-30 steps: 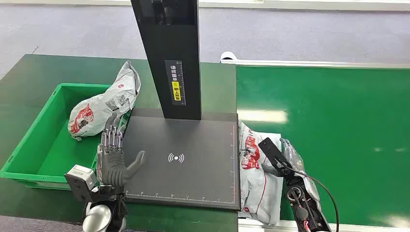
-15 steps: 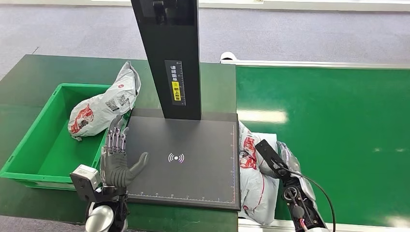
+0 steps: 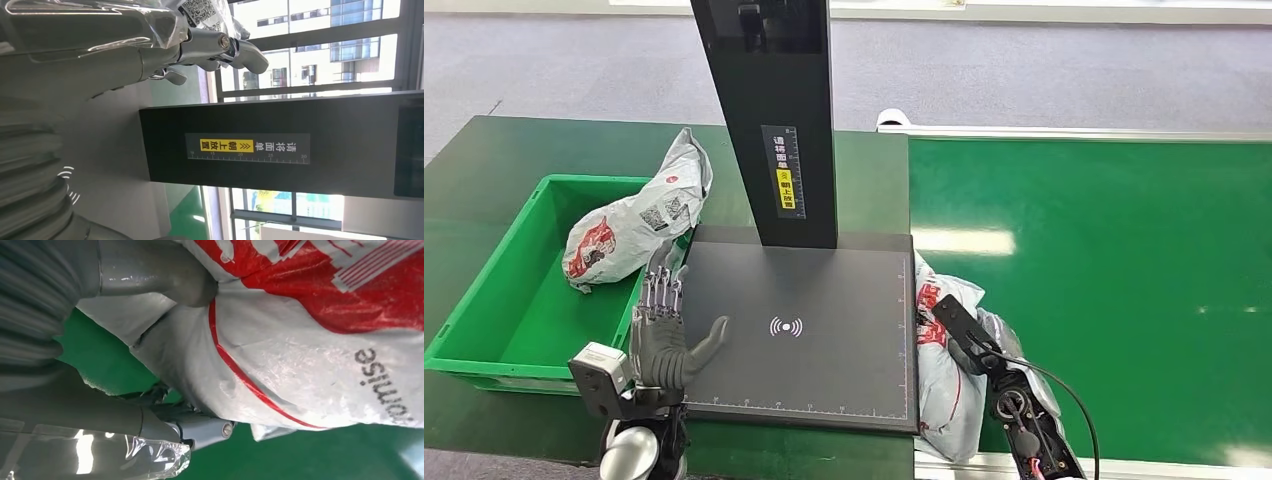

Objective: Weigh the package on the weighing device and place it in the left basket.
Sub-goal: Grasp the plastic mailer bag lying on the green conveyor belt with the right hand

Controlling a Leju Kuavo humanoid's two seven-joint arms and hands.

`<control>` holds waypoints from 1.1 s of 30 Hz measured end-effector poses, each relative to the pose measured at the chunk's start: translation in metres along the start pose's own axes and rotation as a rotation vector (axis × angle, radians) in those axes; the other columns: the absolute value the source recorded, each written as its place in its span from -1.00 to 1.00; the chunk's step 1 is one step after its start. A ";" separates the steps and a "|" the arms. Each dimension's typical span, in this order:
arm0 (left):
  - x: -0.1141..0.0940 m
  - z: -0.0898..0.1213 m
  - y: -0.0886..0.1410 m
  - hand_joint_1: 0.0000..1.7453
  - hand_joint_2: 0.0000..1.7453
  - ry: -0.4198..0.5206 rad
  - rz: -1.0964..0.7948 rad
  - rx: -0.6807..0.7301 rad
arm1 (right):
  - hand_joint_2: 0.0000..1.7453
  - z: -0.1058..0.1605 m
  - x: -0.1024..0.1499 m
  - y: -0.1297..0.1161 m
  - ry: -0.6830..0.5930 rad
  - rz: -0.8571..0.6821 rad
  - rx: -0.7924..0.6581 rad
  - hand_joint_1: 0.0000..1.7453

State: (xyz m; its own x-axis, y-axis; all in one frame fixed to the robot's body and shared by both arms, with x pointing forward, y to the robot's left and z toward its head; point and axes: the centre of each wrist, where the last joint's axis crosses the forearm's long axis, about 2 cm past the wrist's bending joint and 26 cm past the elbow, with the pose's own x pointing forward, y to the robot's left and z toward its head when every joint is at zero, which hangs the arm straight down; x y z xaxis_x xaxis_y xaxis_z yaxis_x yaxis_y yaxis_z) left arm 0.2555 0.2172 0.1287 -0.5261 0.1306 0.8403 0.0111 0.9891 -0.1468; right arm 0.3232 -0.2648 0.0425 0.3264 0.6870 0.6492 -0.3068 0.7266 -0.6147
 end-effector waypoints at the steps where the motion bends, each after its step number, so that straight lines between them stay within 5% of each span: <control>1: 0.000 0.001 0.000 -1.00 1.00 0.000 -0.001 0.001 | 1.00 0.000 0.000 0.000 -0.006 -0.010 0.003 1.00; 24: 0.005 0.004 0.004 -1.00 1.00 -0.013 -0.013 0.018 | 1.00 0.016 0.008 -0.004 -0.127 -0.112 -0.097 1.00; 28: 0.007 0.009 0.005 -1.00 1.00 -0.019 -0.024 0.029 | 1.00 0.029 0.018 -0.016 -0.248 -0.127 -0.221 1.00; 33: 0.010 0.016 0.008 -1.00 1.00 -0.035 -0.039 0.042 | 1.00 0.058 0.050 -0.061 -0.485 -0.167 -0.522 1.00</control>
State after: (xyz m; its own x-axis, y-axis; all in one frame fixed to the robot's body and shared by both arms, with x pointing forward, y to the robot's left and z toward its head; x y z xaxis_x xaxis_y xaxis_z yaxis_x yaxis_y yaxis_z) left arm 0.2364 0.2252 0.1273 -0.5546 0.0884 0.8274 -0.0459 0.9896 -0.1365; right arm 0.3061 -0.2745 0.1386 -0.1385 0.5787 0.8037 0.2182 0.8094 -0.5453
